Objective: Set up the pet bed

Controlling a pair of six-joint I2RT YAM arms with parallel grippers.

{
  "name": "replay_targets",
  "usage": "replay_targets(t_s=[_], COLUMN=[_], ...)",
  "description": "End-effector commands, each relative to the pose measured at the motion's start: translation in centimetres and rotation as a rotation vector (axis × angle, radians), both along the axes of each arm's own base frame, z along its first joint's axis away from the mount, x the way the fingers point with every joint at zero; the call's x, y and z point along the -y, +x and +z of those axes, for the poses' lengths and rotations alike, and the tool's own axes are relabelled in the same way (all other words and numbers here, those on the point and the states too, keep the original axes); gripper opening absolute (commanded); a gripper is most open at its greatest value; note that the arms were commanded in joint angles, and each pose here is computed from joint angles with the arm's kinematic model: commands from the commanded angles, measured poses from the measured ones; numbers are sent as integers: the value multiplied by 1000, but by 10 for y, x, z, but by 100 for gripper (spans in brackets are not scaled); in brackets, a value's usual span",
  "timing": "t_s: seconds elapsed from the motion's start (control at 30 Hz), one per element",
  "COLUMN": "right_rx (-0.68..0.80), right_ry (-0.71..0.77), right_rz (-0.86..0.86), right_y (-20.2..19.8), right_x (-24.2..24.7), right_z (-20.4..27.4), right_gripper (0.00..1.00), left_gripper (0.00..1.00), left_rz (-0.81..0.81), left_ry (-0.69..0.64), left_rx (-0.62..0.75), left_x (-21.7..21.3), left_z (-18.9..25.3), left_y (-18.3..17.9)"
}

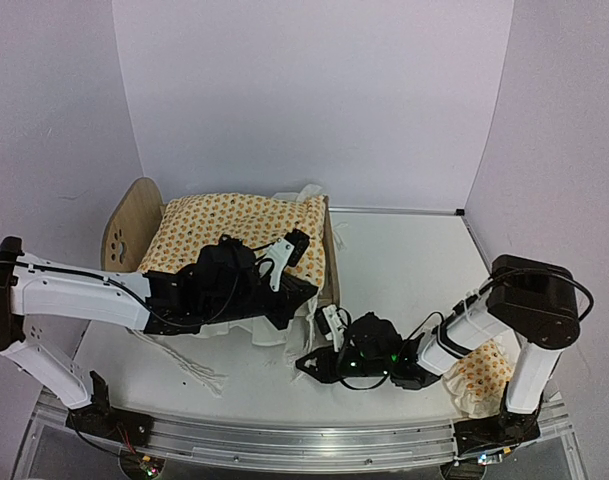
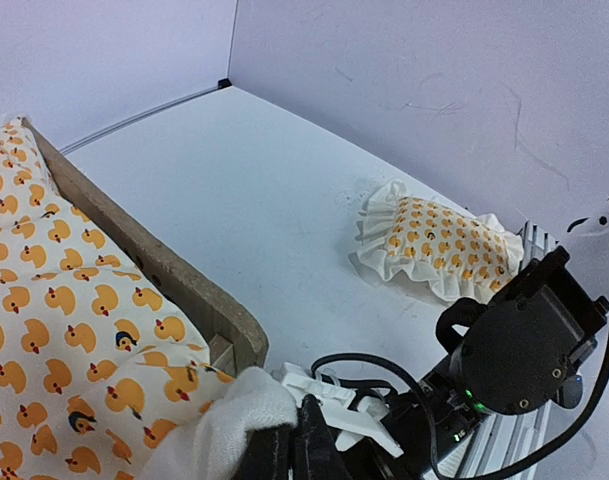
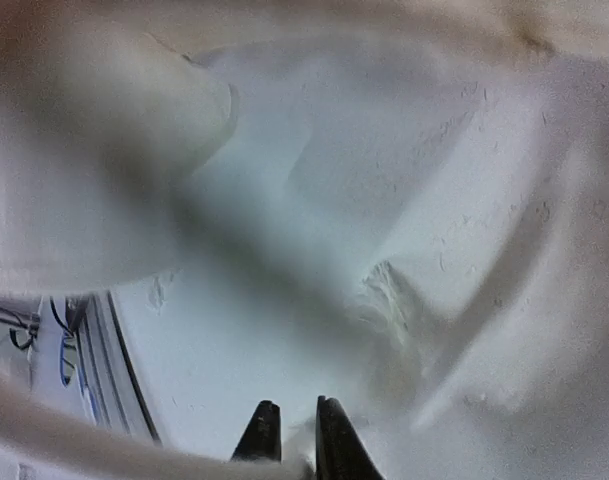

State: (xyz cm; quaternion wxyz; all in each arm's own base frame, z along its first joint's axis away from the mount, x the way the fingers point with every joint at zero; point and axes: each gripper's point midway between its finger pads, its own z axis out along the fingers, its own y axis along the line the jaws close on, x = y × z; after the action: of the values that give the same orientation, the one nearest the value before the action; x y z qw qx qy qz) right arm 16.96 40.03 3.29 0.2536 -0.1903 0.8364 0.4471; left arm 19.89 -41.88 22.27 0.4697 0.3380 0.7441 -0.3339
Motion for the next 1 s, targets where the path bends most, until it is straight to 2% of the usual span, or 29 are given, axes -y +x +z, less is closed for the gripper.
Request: replay_targets(t_s=[0.0, 0.1, 0.23, 0.37, 0.47, 0.6, 0.97], right_rx=[55, 213, 442, 635, 759, 829, 907], right_ry=[-4, -22, -31, 1, -13, 8, -7], right_rz=[87, 162, 166, 166, 241, 339, 387], right_y=[-18, -20, -2, 25, 26, 26, 33], right_x=[19, 30, 53, 58, 48, 27, 10], right_z=[20, 54, 103, 152, 162, 172, 175], right_gripper=[36, 50, 55, 39, 28, 19, 21], left_gripper=[0, 0, 0, 0, 0, 0, 0], left_rz=[-54, -69, -123, -153, -146, -133, -126], left_ry=[-225, -224, -227, -230, -224, -227, -238], left_rx=[62, 41, 31, 26, 28, 32, 34], left_x=[1, -3, -2, -2, -3, -3, -7], left_z=[61, 54, 51, 49, 46, 48, 52], left_y=[-11, -16, -26, -32, -31, -28, -29])
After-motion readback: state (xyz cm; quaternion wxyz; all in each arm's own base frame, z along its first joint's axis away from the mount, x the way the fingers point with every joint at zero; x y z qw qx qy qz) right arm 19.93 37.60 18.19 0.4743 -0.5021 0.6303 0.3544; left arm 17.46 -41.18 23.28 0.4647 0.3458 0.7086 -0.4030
